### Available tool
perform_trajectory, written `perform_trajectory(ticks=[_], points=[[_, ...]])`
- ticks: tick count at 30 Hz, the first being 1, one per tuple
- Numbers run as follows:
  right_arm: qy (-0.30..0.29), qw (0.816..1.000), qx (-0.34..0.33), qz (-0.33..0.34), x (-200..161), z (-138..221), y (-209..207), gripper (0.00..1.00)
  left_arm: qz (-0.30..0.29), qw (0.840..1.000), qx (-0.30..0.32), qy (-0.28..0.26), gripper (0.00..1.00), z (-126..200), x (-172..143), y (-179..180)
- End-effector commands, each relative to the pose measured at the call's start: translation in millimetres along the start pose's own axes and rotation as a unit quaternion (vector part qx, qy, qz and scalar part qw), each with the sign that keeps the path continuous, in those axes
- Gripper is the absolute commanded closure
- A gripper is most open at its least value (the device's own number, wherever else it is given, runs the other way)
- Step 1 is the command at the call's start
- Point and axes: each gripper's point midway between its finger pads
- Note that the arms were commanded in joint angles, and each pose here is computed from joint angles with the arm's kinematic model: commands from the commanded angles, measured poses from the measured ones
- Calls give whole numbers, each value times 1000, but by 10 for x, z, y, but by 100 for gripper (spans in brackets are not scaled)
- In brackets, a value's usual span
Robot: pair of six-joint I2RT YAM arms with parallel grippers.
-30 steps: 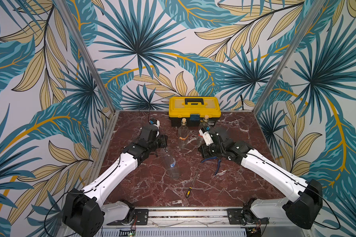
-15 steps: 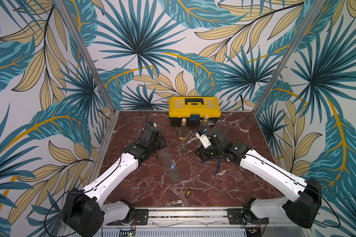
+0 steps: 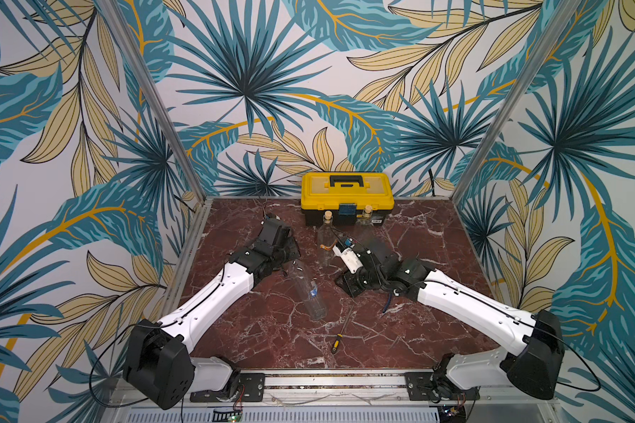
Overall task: Remove the label from the bottle
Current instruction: Pick up the bottle from the center of the board.
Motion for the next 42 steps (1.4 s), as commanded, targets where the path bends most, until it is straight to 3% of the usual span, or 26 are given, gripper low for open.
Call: perform_trajectory(ticks=[1, 10, 14, 16, 27, 42], points=[[-11, 1000, -5, 23, 50, -47, 77, 66, 30, 1000, -8, -6, 100, 76, 87, -77], [-20, 998, -7, 60, -44, -318, 284, 64, 50, 998, 24, 6, 100, 175, -11, 81], [-16, 998, -10, 53, -60, -404, 281, 52, 53, 998, 26, 8, 100, 180, -52, 110], [-17, 999, -10, 50, -76, -432, 278, 41, 57, 998, 25, 13, 100, 169, -76, 110], [-11, 998, -15, 63, -338, -649, 295, 10, 77, 997, 19, 1, 100, 240, -24, 94], [-41, 994, -60, 81, -483, -1099, 135, 10, 85, 996, 13, 22, 100, 175, -117, 76]])
Point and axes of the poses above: each gripper's point midway between its finger pads, its own z axis back along the fingers, its own y axis along the line the jaws close on, x = y × z, and after that the axes turned 7 degrees about -z, right-handed
